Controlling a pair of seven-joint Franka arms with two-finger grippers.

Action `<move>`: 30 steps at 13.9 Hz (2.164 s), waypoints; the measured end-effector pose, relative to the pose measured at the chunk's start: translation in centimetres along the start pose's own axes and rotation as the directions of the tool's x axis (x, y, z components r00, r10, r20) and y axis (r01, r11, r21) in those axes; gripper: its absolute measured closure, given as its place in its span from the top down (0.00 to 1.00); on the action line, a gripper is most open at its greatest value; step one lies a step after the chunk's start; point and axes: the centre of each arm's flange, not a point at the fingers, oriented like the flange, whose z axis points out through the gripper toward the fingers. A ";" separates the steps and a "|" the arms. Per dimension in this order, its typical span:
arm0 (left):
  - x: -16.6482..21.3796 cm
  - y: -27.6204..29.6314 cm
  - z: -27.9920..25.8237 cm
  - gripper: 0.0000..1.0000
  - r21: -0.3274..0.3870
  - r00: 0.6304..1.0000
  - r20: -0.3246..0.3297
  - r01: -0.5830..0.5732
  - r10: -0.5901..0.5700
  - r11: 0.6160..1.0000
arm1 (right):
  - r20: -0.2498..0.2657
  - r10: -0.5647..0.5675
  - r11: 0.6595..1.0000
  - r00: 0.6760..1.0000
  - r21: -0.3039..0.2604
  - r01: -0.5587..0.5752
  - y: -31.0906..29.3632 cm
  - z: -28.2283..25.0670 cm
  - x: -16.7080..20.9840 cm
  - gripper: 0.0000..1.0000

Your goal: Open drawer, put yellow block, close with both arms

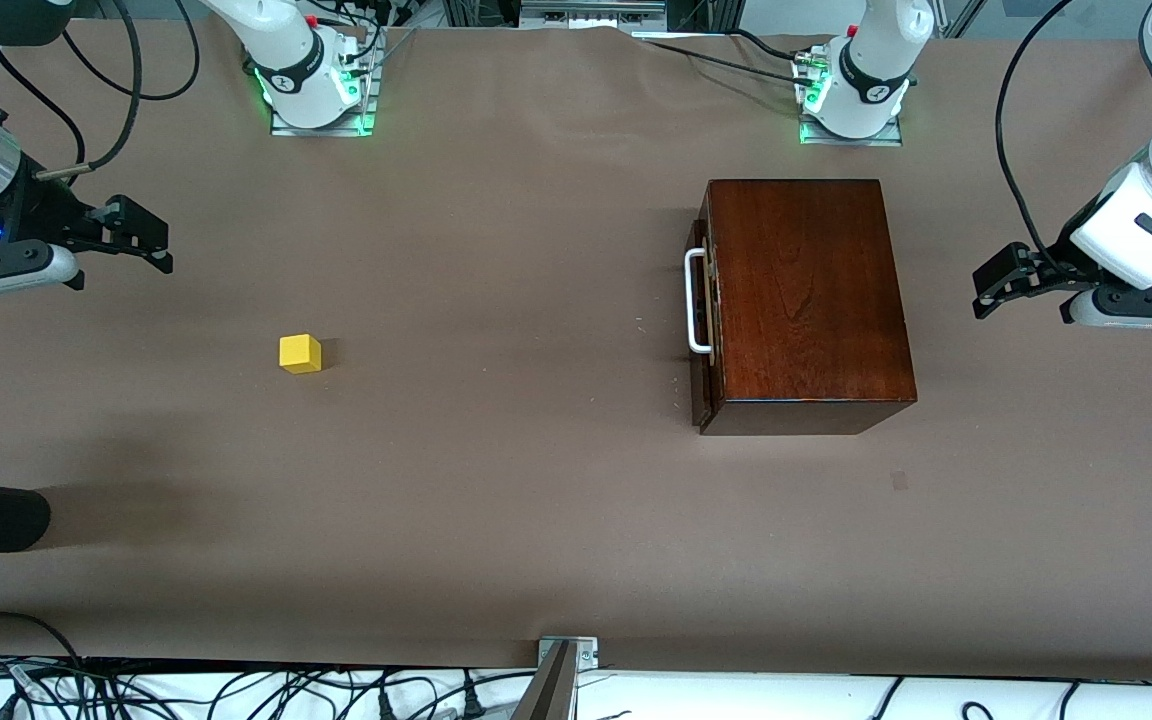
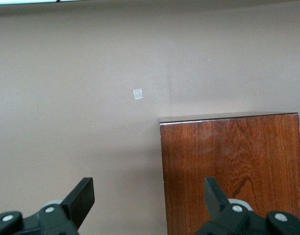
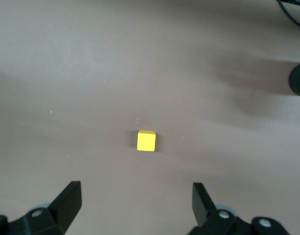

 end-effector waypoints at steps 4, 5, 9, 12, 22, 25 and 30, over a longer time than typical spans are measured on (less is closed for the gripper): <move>-1.4 4.8 0.7 1.00 -0.005 0.992 0.095 -0.085 0.086 0.996 | 0.000 0.000 1.000 1.000 0.000 0.000 0.0 0.0 0.0 1.00; -2.1 7.2 1.3 1.00 -0.009 0.982 0.141 -0.129 0.129 0.992 | 0.000 0.000 1.000 1.000 0.000 0.000 0.0 0.0 0.0 1.00; -2.9 17.5 6.8 1.00 -0.041 0.937 0.242 -0.249 0.251 0.968 | 0.000 0.000 1.000 1.000 0.000 0.000 0.0 0.0 0.0 1.00; -3.4 24.2 10.3 1.00 -0.014 0.956 0.246 -0.161 0.159 0.987 | 0.000 0.000 1.000 1.000 0.000 0.000 0.0 0.0 0.0 1.00; -7.6 35.9 18.6 1.00 0.097 0.975 0.216 -0.080 0.058 0.992 | 0.001 0.000 1.000 1.000 0.000 0.000 0.0 0.0 0.0 1.00; -8.6 36.4 20.3 1.00 0.142 0.980 0.193 -0.084 0.056 0.986 | 0.001 -0.001 1.000 1.000 0.000 0.001 0.0 0.0 0.0 1.00; -12.1 39.0 23.1 1.00 0.209 0.986 0.151 -0.102 0.071 0.972 | 0.000 -0.001 1.000 1.000 0.000 0.001 0.0 -0.1 -0.1 1.00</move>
